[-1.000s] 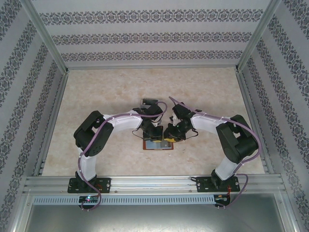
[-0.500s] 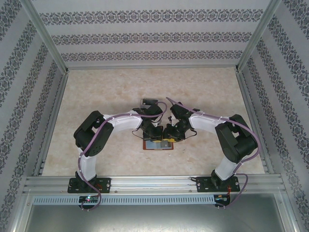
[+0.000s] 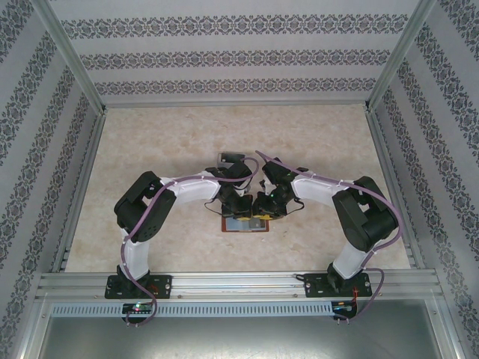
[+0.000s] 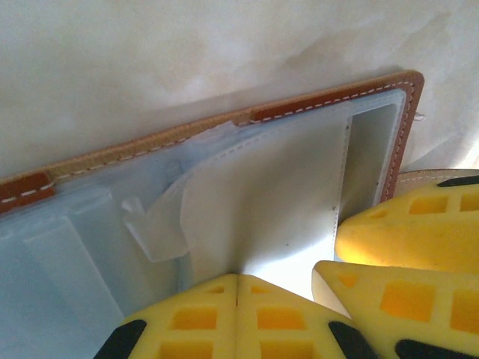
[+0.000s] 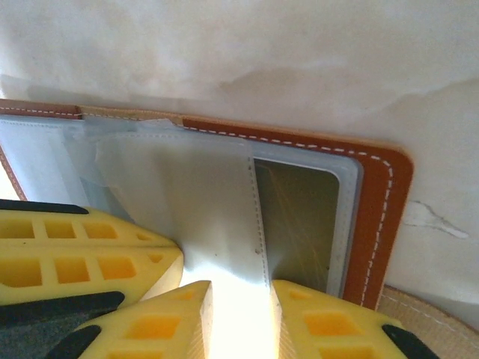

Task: Take the credit cards out of the card holder

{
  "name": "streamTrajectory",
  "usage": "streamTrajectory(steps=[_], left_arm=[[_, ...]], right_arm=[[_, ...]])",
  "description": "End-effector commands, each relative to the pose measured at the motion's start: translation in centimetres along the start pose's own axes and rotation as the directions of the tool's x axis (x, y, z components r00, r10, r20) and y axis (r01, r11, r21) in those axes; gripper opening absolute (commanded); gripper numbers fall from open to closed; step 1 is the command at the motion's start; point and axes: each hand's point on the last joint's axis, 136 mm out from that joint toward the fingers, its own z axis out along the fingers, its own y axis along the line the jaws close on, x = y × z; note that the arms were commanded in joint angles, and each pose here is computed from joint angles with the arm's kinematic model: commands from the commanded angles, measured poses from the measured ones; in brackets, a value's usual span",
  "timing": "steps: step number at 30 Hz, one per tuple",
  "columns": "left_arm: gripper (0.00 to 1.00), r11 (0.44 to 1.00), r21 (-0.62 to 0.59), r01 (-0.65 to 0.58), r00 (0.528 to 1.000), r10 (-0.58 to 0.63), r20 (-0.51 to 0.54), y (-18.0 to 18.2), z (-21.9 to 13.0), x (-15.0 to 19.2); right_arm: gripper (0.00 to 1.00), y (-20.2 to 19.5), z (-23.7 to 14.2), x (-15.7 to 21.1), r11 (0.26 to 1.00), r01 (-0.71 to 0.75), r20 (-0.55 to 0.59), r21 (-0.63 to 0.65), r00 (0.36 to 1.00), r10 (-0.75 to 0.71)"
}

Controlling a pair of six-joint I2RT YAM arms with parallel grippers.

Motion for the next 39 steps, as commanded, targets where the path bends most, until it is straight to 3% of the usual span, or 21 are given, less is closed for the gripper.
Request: streamTrajectory(steps=[1,7,18,28,39], left_arm=[[0.0,1.0,-0.019,0.019,1.0,-0.02,-0.016,0.8,0.5,0.7],[0.0,1.0,0.009,0.006,1.0,-0.007,0.026,-0.1,-0.9,0.2],[0.0,1.0,0.019,0.013,0.988,-0.015,0.153,0.5,-6.3,-1.2],[0.0,0.998,0.018,0.058,0.975,-0.06,0.216,3.3,-9.5,-1.7],[0.0,0.996,0.031,0.082,0.967,-0.087,0.24,4.5,-10.6,-1.6]], right_arm=[[0.23,1.2,0.2,0.4,0.999,0.012,-0.01,-0.038,1.0,-0.013],[0.15,1.4,-0.2,0.3,0.999,0.01,0.001,-0.047,1.0,-0.01],[0.1,2.7,-1.6,0.0,0.996,0.027,0.032,-0.087,0.999,-0.024],[0.27,5.7,-2.2,-0.1,0.976,0.053,0.032,-0.212,0.998,-0.048],[0.3,8.1,-1.2,0.0,0.968,0.081,0.006,-0.239,0.997,-0.082]])
